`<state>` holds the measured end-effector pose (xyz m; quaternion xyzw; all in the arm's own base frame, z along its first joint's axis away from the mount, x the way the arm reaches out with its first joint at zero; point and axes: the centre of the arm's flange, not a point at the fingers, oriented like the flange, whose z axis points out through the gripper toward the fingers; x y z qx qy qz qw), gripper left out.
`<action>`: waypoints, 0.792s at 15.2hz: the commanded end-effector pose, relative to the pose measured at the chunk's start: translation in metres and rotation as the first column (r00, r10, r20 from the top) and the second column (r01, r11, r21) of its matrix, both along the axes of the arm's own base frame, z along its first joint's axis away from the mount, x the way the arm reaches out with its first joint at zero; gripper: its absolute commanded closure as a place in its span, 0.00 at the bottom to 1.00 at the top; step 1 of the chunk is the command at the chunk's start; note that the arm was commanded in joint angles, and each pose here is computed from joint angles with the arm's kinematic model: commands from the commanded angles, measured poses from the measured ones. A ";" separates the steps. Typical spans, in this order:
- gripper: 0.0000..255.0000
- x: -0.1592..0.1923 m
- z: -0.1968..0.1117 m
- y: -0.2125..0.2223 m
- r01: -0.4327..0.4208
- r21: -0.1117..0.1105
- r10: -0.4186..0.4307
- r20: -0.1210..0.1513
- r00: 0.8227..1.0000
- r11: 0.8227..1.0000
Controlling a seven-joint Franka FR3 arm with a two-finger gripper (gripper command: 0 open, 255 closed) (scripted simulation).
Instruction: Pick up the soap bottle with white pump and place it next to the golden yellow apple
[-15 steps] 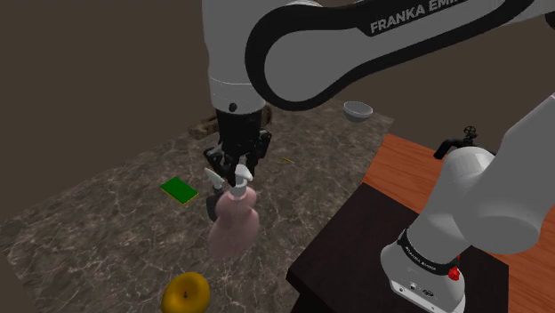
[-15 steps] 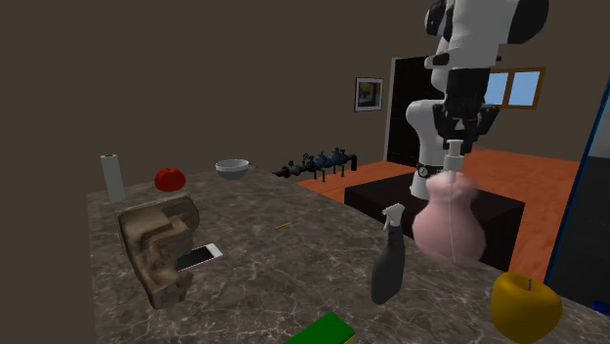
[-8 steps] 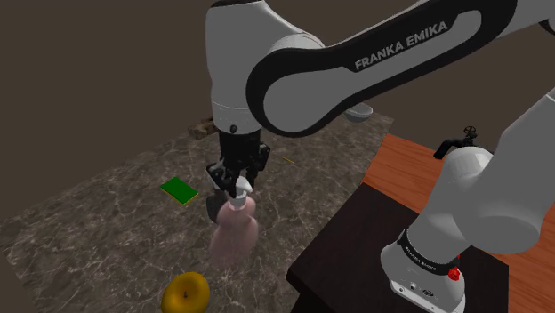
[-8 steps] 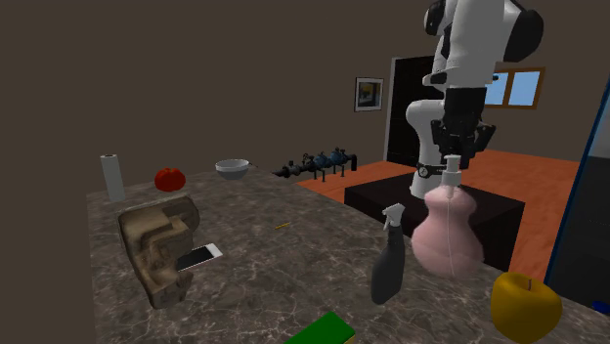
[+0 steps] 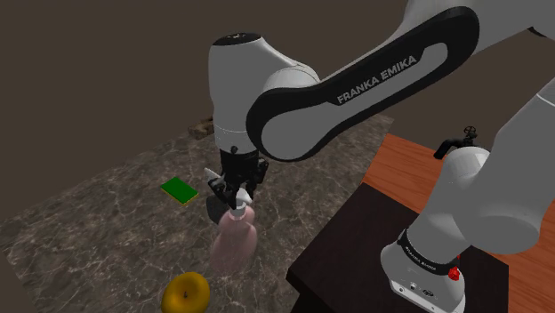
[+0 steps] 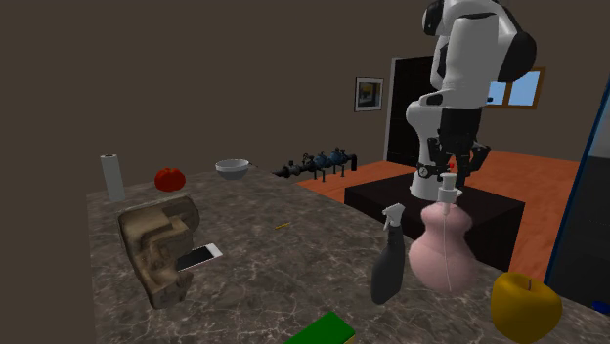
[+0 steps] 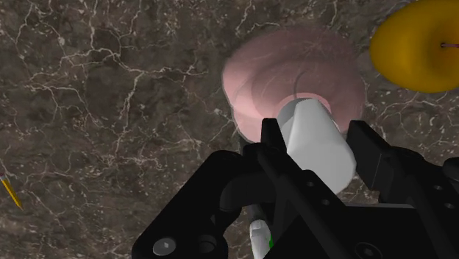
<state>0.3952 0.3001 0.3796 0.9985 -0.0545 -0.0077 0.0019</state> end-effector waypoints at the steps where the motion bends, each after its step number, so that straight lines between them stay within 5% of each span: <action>1: 1.00 -0.001 -0.005 0.001 0.000 0.001 0.000 0.002 1.000 1.000; 8: 1.00 -0.001 -0.005 0.001 0.000 0.001 0.000 0.002 1.000 1.000; 9: 0.00 -0.001 -0.005 0.001 0.000 0.001 0.000 0.002 1.000 1.000; 12: 0.00 -0.001 -0.005 0.001 0.000 0.001 0.000 0.002 1.000 1.000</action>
